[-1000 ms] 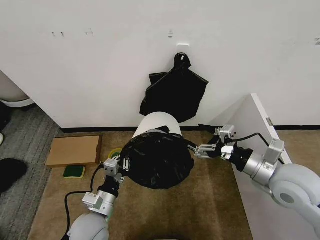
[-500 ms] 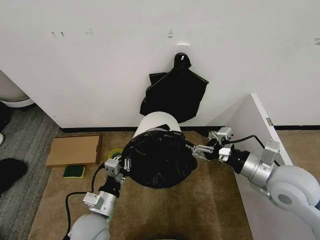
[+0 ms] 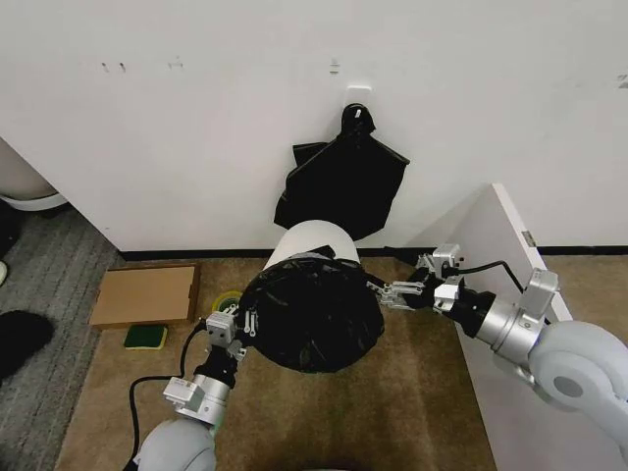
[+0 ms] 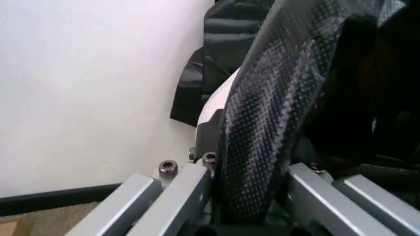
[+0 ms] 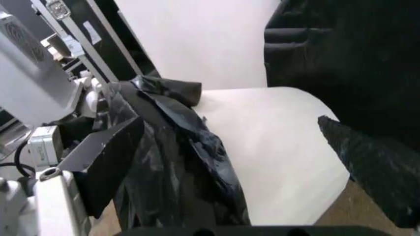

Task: Place the garbage bag over the trash bin.

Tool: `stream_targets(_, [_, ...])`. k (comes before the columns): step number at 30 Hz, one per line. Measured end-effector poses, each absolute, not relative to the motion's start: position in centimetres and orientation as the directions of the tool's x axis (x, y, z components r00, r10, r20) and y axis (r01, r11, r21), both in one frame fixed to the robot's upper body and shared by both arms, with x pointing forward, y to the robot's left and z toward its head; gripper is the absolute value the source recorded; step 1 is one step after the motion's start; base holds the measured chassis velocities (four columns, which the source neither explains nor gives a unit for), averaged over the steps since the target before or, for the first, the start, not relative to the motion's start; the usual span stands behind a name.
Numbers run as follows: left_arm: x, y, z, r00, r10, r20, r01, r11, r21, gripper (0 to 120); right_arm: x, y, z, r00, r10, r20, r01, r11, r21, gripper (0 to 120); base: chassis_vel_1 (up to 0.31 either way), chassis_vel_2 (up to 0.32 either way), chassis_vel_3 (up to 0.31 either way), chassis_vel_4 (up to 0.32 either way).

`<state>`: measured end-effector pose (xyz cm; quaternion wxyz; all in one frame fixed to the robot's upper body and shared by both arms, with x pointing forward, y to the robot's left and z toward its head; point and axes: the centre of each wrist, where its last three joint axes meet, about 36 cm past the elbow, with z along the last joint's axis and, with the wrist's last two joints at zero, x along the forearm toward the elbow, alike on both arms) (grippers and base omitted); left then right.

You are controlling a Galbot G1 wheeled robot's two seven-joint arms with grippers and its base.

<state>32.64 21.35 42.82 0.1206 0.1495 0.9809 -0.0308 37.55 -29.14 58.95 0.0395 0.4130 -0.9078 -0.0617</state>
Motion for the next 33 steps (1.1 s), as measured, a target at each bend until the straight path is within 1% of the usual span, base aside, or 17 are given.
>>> stream_targets(3, [32.51,21.3,42.94,-0.925,0.288,-0.248,0.303,0.953,-0.025,0,37.76,-29.25,58.75,-0.662,-0.749,0.024,-0.737,0.657,0.159,94,0.0,0.0,0.0,0.0])
stream_targets(5, [32.37,21.26,42.91,-0.925,0.288,-0.246,0.303,0.952,-0.026,0,37.79,-29.24,58.65,-0.663,-0.748,0.027,-0.735,0.658,0.165,88,0.0,0.0,0.0,0.0])
stream_targets(6, [32.37,21.26,42.91,-0.925,0.288,-0.246,0.303,0.952,-0.026,0,37.79,-29.24,58.65,-0.663,-0.748,0.027,-0.735,0.658,0.165,88,0.0,0.0,0.0,0.0])
stream_targets(12, [32.44,21.19,43.01,-0.923,0.291,-0.251,0.306,0.952,-0.025,0,37.62,-28.93,58.34,-0.65,-0.759,0.039,-0.744,0.646,0.173,61,0.0,0.0,0.0,0.0])
stream_targets(13, [32.44,21.19,43.01,-0.923,0.291,-0.251,0.306,0.952,-0.025,0,37.62,-28.93,58.34,-0.65,-0.759,0.039,-0.744,0.646,0.173,61,0.0,0.0,0.0,0.0])
stream_targets(15, [32.43,21.17,43.0,-0.923,0.293,-0.25,0.309,0.951,-0.024,0,37.6,-28.84,58.26,-0.644,-0.764,0.042,-0.748,0.64,0.174,53,0.0,0.0,0.0,0.0])
stream_targets(17, [32.41,21.16,42.99,-0.923,0.295,-0.249,0.31,0.95,-0.024,0,37.59,-28.76,58.21,-0.641,-0.766,0.043,-0.75,0.637,0.176,48,0.0,0.0,0.0,0.0])
stream_targets(19, [32.4,21.18,42.98,-0.922,0.296,-0.248,0.311,0.95,-0.022,0,37.63,-28.59,58.21,-0.636,-0.77,0.042,-0.754,0.632,0.178,36,0.0,0.0,0.0,0.0])
stream_targets(22, [32.39,21.19,42.98,-0.922,0.297,-0.248,0.312,0.95,-0.021,0,37.64,-28.52,58.2,-0.635,-0.772,0.042,-0.755,0.631,0.18,30,0.0,0.0,0.0,0.0])
stream_targets(25, [32.39,21.26,43.02,-0.921,0.3,-0.248,0.314,0.949,-0.018,0,37.64,-28.43,58.12,-0.633,-0.773,0.043,-0.755,0.63,0.183,15,0.0,0.0,0.0,0.0])
stream_targets(26, [32.39,21.28,43.03,-0.921,0.301,-0.248,0.315,0.949,-0.017,0,37.63,-28.43,58.11,-0.634,-0.772,0.044,-0.755,0.63,0.183,13,0.0,0.0,0.0,0.0])
stream_targets(28, [32.39,21.32,43.05,-0.92,0.304,-0.248,0.318,0.948,-0.014,0,37.63,-28.43,58.12,-0.635,-0.771,0.044,-0.754,0.631,0.182,5,0.0,0.0,0.0,0.0])
stream_targets(29, [32.39,21.32,43.05,-0.92,0.304,-0.248,0.318,0.948,-0.014,0,37.63,-28.43,58.12,-0.635,-0.771,0.044,-0.754,0.631,0.182,5,0.0,0.0,0.0,0.0])
stream_targets(31, [32.34,21.34,43.0,-0.917,0.311,-0.248,0.324,0.946,-0.011,0,37.64,-28.43,58.21,-0.637,-0.77,0.041,-0.753,0.632,0.181,0,0.0,0.0,0.0,0.0])
stream_targets(33, [32.25,21.35,42.93,-0.915,0.32,-0.246,0.332,0.943,-0.006,0,37.69,-28.48,58.36,-0.64,-0.768,0.038,-0.751,0.635,0.18,0,0.0,0.0,0.0,0.0])
